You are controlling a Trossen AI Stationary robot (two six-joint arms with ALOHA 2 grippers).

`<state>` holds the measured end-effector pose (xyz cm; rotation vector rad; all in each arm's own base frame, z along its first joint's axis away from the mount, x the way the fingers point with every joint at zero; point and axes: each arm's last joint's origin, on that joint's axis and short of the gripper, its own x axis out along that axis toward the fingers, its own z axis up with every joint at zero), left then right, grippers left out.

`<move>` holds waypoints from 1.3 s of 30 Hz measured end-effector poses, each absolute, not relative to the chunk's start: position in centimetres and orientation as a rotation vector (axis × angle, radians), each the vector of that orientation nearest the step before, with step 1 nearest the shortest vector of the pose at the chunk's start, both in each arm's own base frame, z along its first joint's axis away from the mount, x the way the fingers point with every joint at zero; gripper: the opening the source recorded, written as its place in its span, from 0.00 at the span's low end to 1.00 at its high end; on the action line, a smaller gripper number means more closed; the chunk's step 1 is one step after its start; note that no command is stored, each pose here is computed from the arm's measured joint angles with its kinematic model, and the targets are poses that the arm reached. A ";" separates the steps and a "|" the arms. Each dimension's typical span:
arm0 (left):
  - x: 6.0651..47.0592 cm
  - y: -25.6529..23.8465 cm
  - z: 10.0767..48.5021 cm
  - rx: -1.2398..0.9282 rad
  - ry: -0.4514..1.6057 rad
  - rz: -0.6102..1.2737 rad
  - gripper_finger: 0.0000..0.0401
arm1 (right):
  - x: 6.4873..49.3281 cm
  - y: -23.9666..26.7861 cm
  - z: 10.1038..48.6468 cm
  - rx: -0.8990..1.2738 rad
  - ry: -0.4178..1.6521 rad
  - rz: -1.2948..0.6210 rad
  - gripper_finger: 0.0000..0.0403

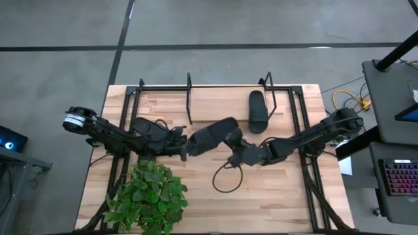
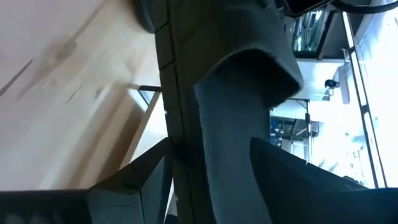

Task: Pick and place slides into the shelf
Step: Put the black slipper on the shelf

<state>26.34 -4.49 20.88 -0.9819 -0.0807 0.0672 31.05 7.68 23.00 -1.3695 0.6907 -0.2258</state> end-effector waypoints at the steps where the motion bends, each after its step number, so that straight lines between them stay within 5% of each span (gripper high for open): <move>1: 26.3 -4.5 21.0 -0.974 -0.087 0.059 0.00 | 31.2 7.6 23.1 -1.365 0.691 -0.231 0.50; 15: 26.2 -4.6 21.8 -0.956 -0.116 -0.009 0.00 | 31.0 6.9 23.0 -1.305 0.708 -0.283 0.49; 24: 26.1 -4.6 22.0 -0.831 -0.129 -0.008 0.01 | 31.0 6.9 23.2 -1.306 0.710 -0.305 0.13; 39: 25.5 -4.6 23.2 -0.166 -0.181 0.005 0.47 | 28.3 5.8 24.8 -1.149 0.649 -0.372 0.13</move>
